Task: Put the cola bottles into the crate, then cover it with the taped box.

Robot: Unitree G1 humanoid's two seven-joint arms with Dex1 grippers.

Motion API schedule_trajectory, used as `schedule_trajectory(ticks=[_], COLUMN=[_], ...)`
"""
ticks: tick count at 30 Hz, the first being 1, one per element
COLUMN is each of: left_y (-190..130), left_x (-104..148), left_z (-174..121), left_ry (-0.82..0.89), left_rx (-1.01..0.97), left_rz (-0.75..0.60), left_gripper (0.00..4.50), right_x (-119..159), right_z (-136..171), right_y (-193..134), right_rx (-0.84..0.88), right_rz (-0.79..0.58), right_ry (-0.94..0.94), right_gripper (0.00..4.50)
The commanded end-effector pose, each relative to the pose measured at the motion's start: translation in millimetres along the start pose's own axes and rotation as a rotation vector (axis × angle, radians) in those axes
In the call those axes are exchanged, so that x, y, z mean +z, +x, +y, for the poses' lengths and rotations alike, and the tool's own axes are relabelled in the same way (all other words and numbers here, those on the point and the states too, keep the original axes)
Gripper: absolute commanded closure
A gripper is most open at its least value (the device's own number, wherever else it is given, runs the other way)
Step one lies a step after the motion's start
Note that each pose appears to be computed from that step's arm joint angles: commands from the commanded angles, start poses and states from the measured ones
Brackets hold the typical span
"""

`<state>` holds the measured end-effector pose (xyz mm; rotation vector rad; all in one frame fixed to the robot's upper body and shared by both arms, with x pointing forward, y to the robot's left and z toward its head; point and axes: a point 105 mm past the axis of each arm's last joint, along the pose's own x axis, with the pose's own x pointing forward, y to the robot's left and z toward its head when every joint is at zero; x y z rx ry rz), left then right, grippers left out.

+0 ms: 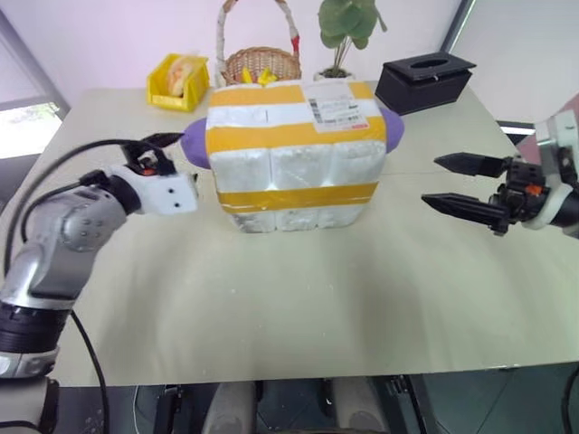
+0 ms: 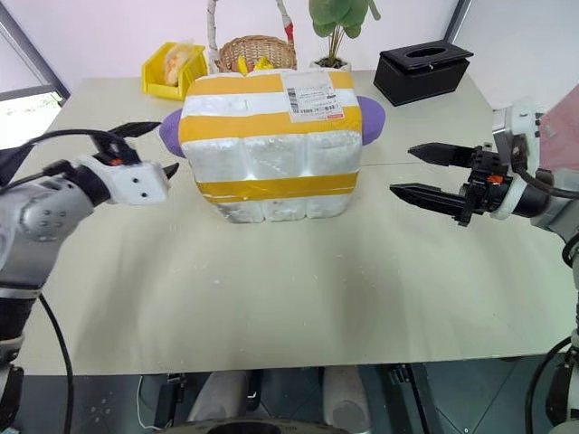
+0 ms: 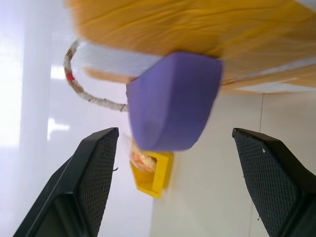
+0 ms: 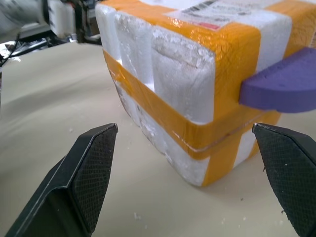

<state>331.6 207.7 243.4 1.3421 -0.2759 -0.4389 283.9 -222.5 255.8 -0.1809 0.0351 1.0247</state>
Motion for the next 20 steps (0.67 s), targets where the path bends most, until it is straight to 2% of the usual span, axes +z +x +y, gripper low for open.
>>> schedule_trajectory(ticks=[1,2,4,6,9,12,20], left_y=[-34.3,-48.1,-68.0,-82.0,-92.1,-98.8,-97.6], left_x=[-4.0,-8.3,-1.2,3.2,3.6,12.5,20.2], left_z=[9.2,7.3,8.6,25.1,57.1,74.0,61.5], left_ry=[-0.286,-0.49,-0.776,-0.989,-1.196,-1.28,-1.268], left_rx=[-0.103,-0.167,-0.272,-0.3,-0.262,-0.299,-0.391], left_rz=[-0.047,-0.055,-0.133,-0.215,-0.321,-0.401,-0.369], left_gripper=[0.69,0.69,0.69,0.69,0.69,0.69,0.69], right_x=[13.4,13.7,15.0,16.6,16.9,16.3,9.9], right_z=[4.4,5.7,7.5,8.8,8.8,8.7,7.7], right_y=[-6.7,-6.9,-7.0,-6.7,-4.7,-2.7,-3.6], right_rx=[0.019,0.034,0.055,0.074,0.088,0.1,0.105], right_rz=[-0.002,0.003,0.005,0.002,0.002,0.004,0.023], right_ry=[-0.05,-0.05,-0.051,-0.05,-0.049,-0.043,-0.025], right_gripper=[0.0,0.0,0.0,0.0,0.0,0.0,0.0])
